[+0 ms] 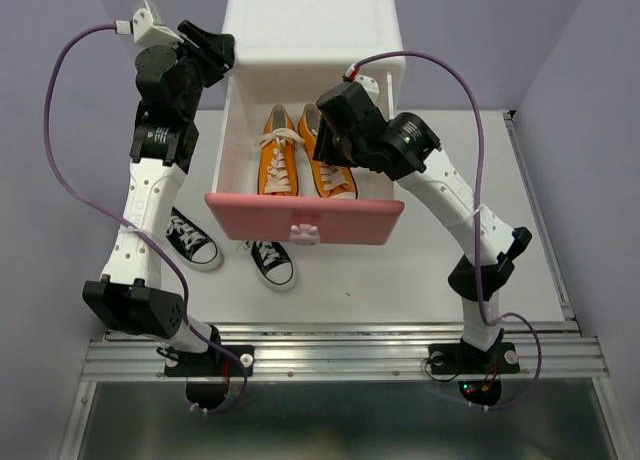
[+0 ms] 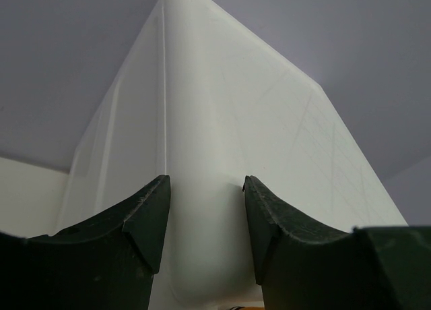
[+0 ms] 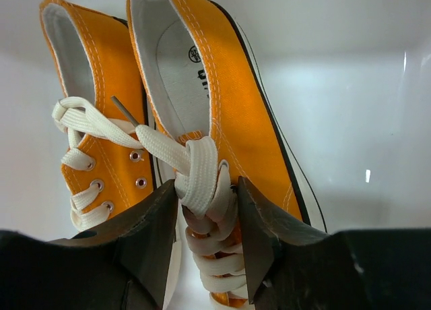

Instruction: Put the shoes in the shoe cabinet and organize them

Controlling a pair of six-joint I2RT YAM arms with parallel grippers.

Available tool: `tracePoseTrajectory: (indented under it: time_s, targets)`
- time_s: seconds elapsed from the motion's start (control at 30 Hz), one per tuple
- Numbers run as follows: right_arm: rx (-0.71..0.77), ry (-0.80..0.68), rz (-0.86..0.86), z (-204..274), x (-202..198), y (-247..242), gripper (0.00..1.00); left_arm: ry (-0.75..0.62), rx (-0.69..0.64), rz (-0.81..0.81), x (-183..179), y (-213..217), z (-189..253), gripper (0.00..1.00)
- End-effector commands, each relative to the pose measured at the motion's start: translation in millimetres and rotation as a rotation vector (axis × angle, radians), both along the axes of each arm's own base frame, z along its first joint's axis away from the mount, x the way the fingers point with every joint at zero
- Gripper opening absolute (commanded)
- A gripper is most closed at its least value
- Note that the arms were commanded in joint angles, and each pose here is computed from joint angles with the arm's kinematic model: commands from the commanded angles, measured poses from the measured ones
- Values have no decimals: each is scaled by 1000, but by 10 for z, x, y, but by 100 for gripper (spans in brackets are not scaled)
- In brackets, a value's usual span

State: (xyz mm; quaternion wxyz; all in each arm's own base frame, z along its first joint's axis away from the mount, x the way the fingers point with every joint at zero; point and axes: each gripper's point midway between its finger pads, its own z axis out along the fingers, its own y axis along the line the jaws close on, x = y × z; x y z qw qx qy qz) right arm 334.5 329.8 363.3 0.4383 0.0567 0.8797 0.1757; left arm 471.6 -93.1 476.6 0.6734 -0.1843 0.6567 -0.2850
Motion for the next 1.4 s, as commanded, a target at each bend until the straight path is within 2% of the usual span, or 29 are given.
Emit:
tracePoseTrajectory:
  time_s: [0.0, 0.13, 0.2, 0.23, 0.33, 0.63, 0.77, 0.8, 0.87, 0.9, 0.93, 1.0, 1.07, 1.1, 1.2, 1.37]
  targets:
    - [91, -61, -7, 240, 29, 76, 47, 475, 135, -36, 31, -51, -1572, 57]
    - [117, -64, 1, 287, 17, 102, 50, 479, 138, -37, 27, -49, -1590, 57]
    - [129, -69, 15, 294, 23, 145, 47, 480, 139, -37, 26, -49, -1597, 57]
    - [134, -73, 23, 308, 22, 158, 39, 480, 140, -37, 26, -48, -1597, 57]
    - [132, -82, -31, 318, 62, 87, 4, 476, 143, -38, 28, -48, -1584, 57]
    - [97, -86, -93, 269, 121, -7, 6, 482, 148, -39, 35, -47, -1609, 57]
    - [70, -97, -67, 246, 126, 53, 6, 485, 150, -37, 38, -44, -1624, 57]
    - [72, -92, -61, 227, 132, 81, 7, 485, 150, -37, 42, -45, -1624, 57]
    - [86, -97, -41, 249, 134, 134, 17, 483, 150, -37, 47, -46, -1617, 57]
    - [88, -98, -38, 250, 139, 144, 23, 482, 150, -37, 48, -46, -1611, 57]
    - [91, -100, -35, 260, 139, 151, 36, 482, 150, -37, 52, -47, -1611, 57]
    - [119, -113, -19, 328, 136, 191, 44, 479, 146, -38, 53, -51, -1596, 57]
    - [141, -136, 0, 414, 130, 214, 47, 478, 145, -38, 55, -51, -1592, 57]
    - [192, -173, 9, 590, 114, 218, 50, 478, 143, -39, 54, -55, -1592, 57]
    - [258, -246, 27, 874, 87, 197, 64, 475, 134, -41, 53, -62, -1573, 57]
    - [316, -353, 21, 1230, 68, 94, 80, 464, 129, -41, 39, -64, -1511, 57]
